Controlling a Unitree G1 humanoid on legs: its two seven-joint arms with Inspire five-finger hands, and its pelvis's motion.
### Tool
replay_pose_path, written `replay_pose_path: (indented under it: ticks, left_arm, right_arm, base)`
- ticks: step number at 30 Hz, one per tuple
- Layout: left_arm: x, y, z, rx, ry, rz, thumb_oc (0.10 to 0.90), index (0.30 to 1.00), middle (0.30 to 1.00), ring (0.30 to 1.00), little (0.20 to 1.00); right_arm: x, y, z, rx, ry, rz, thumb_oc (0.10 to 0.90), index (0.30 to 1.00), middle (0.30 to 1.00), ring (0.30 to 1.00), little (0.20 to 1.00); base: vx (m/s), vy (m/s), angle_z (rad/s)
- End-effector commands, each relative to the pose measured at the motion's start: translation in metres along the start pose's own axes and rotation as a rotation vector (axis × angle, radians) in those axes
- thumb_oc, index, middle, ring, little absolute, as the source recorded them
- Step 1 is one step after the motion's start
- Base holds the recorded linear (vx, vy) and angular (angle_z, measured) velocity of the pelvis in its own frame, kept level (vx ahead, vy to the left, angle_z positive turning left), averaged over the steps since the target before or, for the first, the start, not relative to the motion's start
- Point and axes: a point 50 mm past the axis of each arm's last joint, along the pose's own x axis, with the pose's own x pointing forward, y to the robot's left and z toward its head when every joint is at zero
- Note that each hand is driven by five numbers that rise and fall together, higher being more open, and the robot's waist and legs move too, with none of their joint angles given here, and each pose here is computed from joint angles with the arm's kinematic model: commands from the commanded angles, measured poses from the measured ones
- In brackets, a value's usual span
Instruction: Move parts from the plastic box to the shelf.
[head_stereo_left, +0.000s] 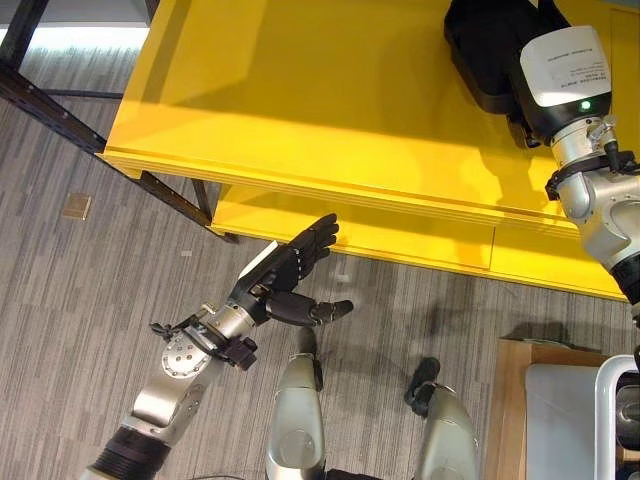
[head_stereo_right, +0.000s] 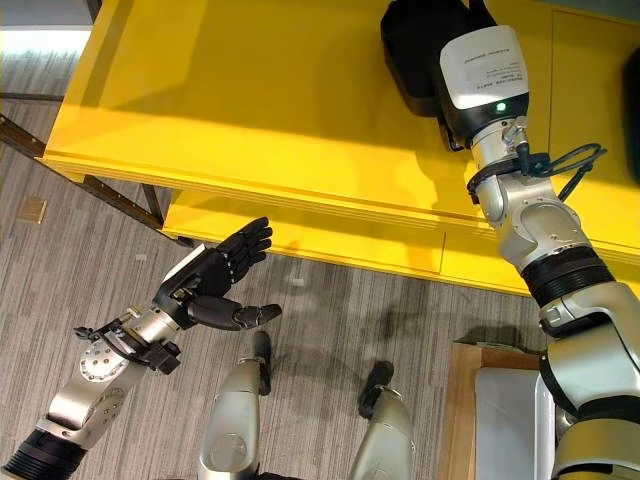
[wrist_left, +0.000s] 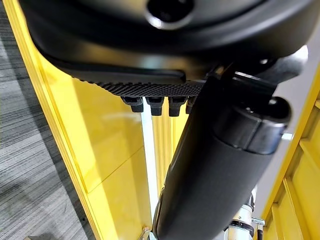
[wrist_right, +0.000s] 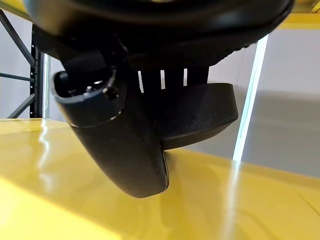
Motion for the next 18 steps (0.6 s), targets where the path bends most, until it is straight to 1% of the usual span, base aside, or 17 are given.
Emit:
replay_pose_path:
  ticks: [1, 8, 10, 12, 14, 18]
  left_arm:
    - [0.011, -0.013, 0.039, 0.055, -0.193, -0.087, 0.9, 1.0, 1.0, 1.0, 1.0]
    - [0.017, -0.013, 0.041, 0.042, -0.198, -0.091, 0.9, 1.0, 1.0, 1.0, 1.0]
    - [0.019, -0.012, 0.042, 0.038, -0.201, -0.095, 0.9, 1.0, 1.0, 1.0, 1.0]
    - [0.019, -0.012, 0.042, 0.036, -0.203, -0.096, 0.9, 1.0, 1.0, 1.0, 1.0]
    - [0.021, -0.012, 0.043, 0.026, -0.212, -0.095, 0.9, 1.0, 1.0, 1.0, 1.0]
    - [0.025, -0.013, 0.045, 0.021, -0.219, -0.089, 0.9, 1.0, 1.0, 1.0, 1.0]
  right_arm:
    - [0.032, -0.063, -0.009, 0.003, 0.083, -0.229, 0.4, 0.3, 0.3, 0.3, 0.3]
    - [0.028, -0.048, -0.024, 0.042, 0.209, -0.188, 0.4, 0.3, 0.3, 0.3, 0.3]
    - [0.026, -0.044, -0.033, 0.03, 0.294, -0.175, 0.4, 0.3, 0.3, 0.3, 0.3]
    - [0.025, -0.042, -0.035, 0.035, 0.313, -0.173, 0.4, 0.3, 0.3, 0.3, 0.3]
    - [0.02, -0.035, -0.043, 0.076, 0.39, -0.173, 0.4, 0.3, 0.3, 0.3, 0.3]
    - [0.019, -0.028, -0.044, 0.099, 0.437, -0.158, 0.4, 0.3, 0.3, 0.3, 0.3]
  base:
    - [0.0, 0.0, 0.0]
    - [0.0, 0.005, 0.0]
    - [0.0, 0.0, 0.0]
    - [0.0, 0.022, 0.0]
    - [-0.01, 0.066, -0.04]
    - [-0.01, 0.035, -0.01]
